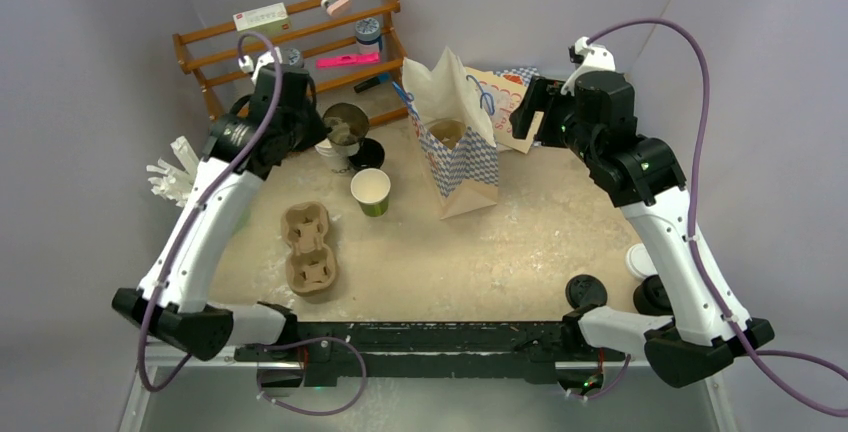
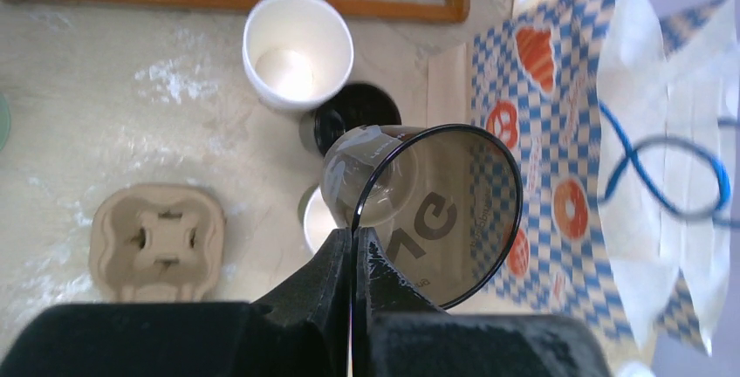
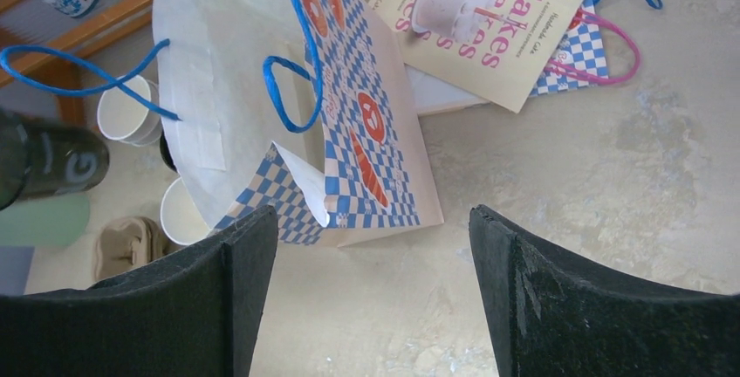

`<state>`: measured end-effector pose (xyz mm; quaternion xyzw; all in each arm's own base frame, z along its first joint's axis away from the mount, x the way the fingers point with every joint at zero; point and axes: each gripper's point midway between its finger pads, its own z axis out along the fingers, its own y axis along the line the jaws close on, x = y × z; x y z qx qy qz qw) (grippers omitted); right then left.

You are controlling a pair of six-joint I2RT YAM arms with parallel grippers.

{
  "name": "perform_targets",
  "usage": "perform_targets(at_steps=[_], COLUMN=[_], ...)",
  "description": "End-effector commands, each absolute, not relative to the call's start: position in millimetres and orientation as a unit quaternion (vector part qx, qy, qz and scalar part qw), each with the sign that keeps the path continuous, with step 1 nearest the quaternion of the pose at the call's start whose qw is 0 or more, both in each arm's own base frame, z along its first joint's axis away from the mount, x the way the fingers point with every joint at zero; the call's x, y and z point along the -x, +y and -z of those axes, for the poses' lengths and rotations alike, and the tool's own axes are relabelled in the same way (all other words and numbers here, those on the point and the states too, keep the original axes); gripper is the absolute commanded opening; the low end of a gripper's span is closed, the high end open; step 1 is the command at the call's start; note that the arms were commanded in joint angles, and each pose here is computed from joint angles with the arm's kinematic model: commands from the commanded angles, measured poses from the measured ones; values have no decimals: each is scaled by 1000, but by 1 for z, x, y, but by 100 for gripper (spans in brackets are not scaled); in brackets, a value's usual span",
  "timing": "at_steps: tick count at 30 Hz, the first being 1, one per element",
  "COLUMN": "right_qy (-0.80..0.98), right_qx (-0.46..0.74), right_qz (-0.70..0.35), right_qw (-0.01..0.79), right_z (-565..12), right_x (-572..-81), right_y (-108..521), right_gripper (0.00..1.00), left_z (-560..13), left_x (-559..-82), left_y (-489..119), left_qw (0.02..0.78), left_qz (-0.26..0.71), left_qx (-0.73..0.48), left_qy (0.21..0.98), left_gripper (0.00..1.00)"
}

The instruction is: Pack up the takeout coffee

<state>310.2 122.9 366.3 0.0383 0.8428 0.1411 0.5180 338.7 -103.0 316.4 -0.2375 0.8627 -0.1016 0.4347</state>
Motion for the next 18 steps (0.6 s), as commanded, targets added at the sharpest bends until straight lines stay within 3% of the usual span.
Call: perform_targets(at_steps=[1, 4, 8, 14, 18], right_qy=[850, 872, 920, 915, 896], right_qx=[-60, -70, -137, -261, -335], right_qz=[-121, -105, -79, -49, 30], right_qw=[510, 473, 359, 302, 289], right_z=[-356, -330, -264, -219, -207], right_x=[-295, -283, -270, -259, -240], right_y=[109, 103, 96, 50, 3], right_gripper=[84, 85, 84, 87, 97], left_z=[-315, -299, -267, -246, -237], left_x=[-281, -247, -209, -185, -176], left_y=[-116, -145, -167, -211, -253], left_qw=[372, 325, 275, 294, 307], left_qz=[152, 238, 301, 328, 355], left_qx=[156, 83, 37, -14, -56], left_qy=[903, 912, 912, 898, 881], left_gripper=[0, 0, 0, 0, 0])
